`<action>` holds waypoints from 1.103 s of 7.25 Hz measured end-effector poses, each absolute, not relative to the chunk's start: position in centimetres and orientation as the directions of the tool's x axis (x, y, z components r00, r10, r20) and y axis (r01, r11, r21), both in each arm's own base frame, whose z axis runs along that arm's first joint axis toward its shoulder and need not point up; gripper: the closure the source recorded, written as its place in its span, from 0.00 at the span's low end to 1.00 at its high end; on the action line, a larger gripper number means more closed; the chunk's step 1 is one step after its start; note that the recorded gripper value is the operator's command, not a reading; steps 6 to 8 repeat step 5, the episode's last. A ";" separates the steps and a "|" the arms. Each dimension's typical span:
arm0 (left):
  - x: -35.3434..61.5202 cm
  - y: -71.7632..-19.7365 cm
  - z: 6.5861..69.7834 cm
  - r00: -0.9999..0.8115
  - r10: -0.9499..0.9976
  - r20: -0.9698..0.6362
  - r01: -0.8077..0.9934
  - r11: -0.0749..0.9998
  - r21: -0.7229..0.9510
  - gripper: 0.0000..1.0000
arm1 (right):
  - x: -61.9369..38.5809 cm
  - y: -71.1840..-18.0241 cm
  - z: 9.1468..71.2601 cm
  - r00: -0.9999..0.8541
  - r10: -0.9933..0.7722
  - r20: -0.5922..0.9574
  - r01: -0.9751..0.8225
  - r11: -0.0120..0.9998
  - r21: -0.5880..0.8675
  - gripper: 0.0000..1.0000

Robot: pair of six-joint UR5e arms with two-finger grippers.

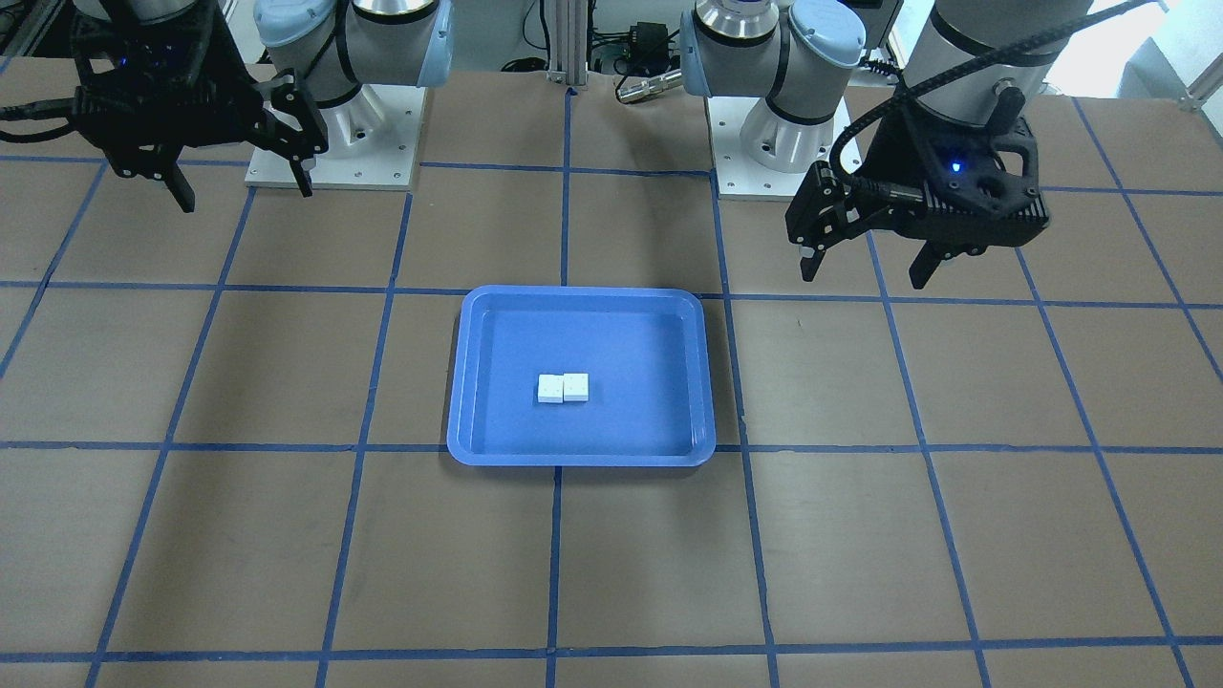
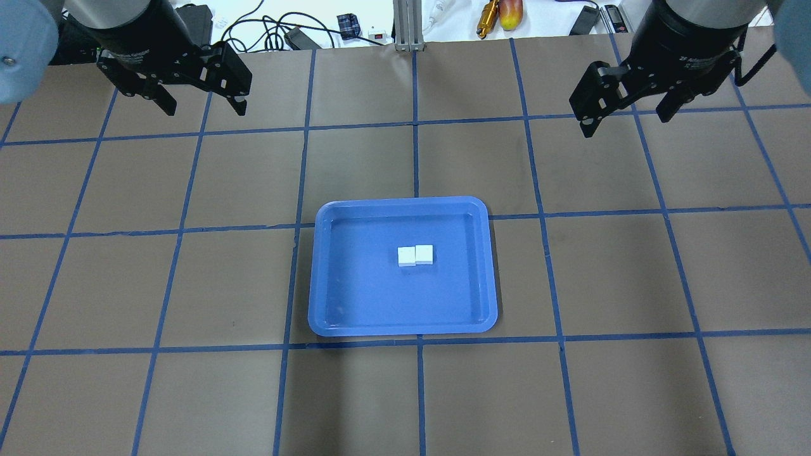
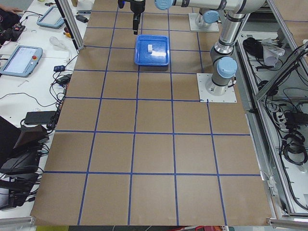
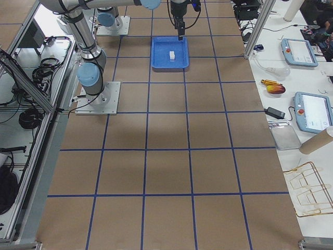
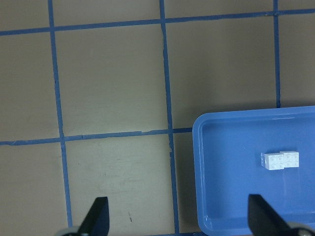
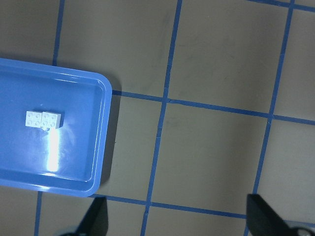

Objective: Assemble white blocks and place on blue tray

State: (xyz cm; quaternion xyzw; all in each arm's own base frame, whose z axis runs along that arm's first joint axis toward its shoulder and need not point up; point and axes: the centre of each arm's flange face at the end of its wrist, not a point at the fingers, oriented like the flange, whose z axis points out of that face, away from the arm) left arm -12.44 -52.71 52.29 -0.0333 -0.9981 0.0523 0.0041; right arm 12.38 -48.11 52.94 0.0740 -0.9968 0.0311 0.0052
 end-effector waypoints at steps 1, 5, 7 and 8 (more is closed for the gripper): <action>-12.4 -52.7 52.3 -0.998 0.067 0.005 0.066 0.992 -0.105 0.00 | 12.5 -48.1 53.0 -0.991 -0.133 0.012 -0.133 0.989 -0.063 0.00; -12.5 -52.7 52.4 -0.998 0.064 0.007 0.063 0.992 -0.106 0.00 | 12.6 -47.9 53.2 -0.993 -0.121 0.014 -0.122 0.990 -0.064 0.00; -12.5 -52.7 52.4 -0.998 0.064 0.007 0.063 0.992 -0.106 0.00 | 12.6 -47.9 53.2 -0.993 -0.121 0.014 -0.122 0.990 -0.064 0.00; -12.5 -52.7 52.4 -0.998 0.064 0.007 0.063 0.992 -0.106 0.00 | 12.6 -47.9 53.2 -0.993 -0.121 0.014 -0.122 0.990 -0.064 0.00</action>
